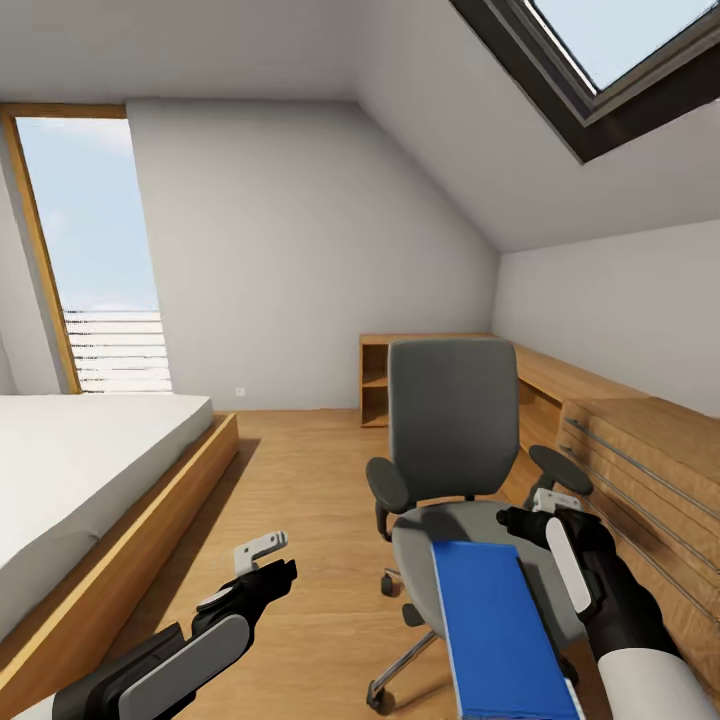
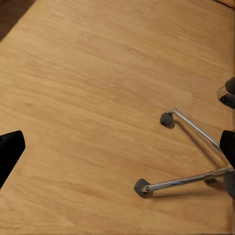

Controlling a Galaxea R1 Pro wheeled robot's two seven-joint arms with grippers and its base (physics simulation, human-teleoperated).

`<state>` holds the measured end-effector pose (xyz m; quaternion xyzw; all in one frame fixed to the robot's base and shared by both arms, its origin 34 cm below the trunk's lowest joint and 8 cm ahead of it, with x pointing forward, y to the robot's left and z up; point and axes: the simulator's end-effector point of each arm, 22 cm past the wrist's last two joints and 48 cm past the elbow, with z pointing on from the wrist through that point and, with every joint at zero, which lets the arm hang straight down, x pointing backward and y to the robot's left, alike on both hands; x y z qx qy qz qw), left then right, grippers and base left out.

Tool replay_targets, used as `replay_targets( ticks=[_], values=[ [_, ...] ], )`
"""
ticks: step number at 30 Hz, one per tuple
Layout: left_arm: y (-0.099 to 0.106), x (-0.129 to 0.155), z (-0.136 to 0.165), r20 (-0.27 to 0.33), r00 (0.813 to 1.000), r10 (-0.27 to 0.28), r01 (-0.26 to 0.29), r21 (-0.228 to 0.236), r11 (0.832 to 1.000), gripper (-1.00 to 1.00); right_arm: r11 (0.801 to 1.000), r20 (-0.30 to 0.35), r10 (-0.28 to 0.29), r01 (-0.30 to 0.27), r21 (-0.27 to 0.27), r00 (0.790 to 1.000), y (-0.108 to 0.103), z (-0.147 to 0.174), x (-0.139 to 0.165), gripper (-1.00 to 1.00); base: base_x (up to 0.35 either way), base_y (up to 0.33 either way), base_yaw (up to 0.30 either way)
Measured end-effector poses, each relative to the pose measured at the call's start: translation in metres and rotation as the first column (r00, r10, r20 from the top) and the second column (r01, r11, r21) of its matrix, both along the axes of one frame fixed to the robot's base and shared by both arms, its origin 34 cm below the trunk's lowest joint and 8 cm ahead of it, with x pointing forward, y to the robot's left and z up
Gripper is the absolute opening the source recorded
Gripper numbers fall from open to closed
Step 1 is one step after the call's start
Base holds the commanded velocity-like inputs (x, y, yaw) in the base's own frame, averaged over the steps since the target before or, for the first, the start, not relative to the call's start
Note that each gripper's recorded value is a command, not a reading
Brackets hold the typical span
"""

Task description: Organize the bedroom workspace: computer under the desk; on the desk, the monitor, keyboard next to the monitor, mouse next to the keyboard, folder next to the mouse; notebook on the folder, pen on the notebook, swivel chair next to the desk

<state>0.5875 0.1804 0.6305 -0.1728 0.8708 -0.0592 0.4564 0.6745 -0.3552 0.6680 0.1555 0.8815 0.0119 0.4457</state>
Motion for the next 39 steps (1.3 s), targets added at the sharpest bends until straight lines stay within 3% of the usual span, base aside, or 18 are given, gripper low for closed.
replay_targets(
  ticks=[29, 39],
  values=[
    [-0.001, -0.001, 0.011, 0.024, 1.000, 0.000, 0.000, -0.002, 1.000, 1.00, 1.000, 0.025, -0.007, 0.007, 0.003, 1.000, -0.003, 0.013, -0.002, 1.00, -0.054, 0.307, -0.261],
    [-0.001, -0.001, 0.015, 0.032, 0.999, 0.000, 0.000, -0.002, 1.000, 1.00, 1.000, 0.033, -0.008, 0.008, 0.003, 0.999, -0.004, 0.018, -0.003, 1.00, -0.005, 0.179, -0.262]
  ],
)
